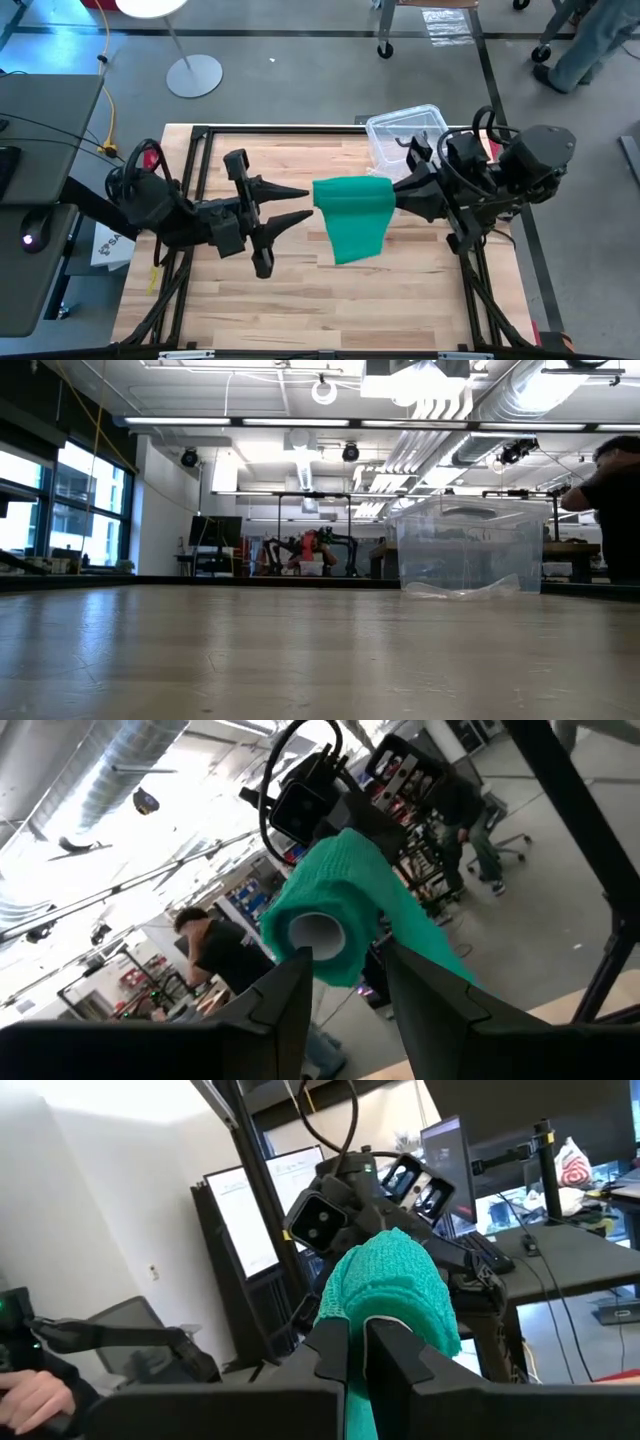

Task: Roll bandage
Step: Roll the green bandage

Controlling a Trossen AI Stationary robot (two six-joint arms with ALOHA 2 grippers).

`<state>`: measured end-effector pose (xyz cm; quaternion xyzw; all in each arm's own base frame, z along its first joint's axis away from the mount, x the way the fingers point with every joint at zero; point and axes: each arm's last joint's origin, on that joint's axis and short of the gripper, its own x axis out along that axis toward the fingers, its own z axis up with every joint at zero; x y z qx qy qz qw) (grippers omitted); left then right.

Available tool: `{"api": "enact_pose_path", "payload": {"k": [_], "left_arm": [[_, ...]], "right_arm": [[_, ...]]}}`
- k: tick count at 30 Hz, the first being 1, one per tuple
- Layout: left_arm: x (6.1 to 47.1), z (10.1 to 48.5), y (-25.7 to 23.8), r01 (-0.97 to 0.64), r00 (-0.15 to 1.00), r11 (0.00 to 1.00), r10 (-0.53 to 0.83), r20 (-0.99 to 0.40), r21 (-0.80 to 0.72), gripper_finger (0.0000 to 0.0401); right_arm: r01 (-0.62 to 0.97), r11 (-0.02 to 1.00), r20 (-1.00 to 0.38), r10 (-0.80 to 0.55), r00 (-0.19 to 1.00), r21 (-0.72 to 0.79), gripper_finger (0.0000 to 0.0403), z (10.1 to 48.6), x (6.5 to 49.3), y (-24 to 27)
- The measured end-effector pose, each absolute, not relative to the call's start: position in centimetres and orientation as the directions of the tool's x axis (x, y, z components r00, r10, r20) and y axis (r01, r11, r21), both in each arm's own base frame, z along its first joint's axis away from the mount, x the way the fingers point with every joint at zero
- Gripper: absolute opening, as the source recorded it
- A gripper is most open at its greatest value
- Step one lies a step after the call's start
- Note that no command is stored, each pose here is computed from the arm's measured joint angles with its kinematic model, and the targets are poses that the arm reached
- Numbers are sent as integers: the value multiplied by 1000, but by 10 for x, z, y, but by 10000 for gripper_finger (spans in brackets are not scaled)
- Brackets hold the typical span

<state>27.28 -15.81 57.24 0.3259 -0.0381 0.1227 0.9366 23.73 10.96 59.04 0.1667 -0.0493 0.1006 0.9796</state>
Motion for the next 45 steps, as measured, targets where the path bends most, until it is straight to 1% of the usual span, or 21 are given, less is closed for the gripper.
{"api": "enact_pose_path", "payload": {"k": [4,8,14,20,23,27,33,38,45], "left_arm": [[277,572,-150,-267,964,773,220,152,576,126],[281,572,-147,-228,973,790,166,161,569,126],[286,571,-143,-226,974,798,164,159,559,126],[288,569,-145,-191,980,803,123,156,565,126],[288,569,-145,-190,980,807,123,155,559,126],[288,569,-146,-188,981,808,123,153,558,126],[289,567,-146,-188,982,808,133,137,559,126],[291,566,-142,-199,979,847,151,136,494,126],[296,567,-135,-147,985,915,100,142,376,126]], "right_arm": [[-213,923,130,180,975,319,7,590,237,109],[-215,922,135,180,974,321,7,591,237,109],[-215,923,137,180,974,320,7,591,237,109],[-211,924,136,176,975,320,7,591,237,109],[-200,926,136,165,977,321,7,591,237,109],[-141,935,123,106,987,325,7,590,238,107],[-114,937,102,84,991,329,7,588,238,107],[-102,934,90,76,993,343,7,587,238,107],[-98,938,65,81,995,332,7,582,245,109]]}}
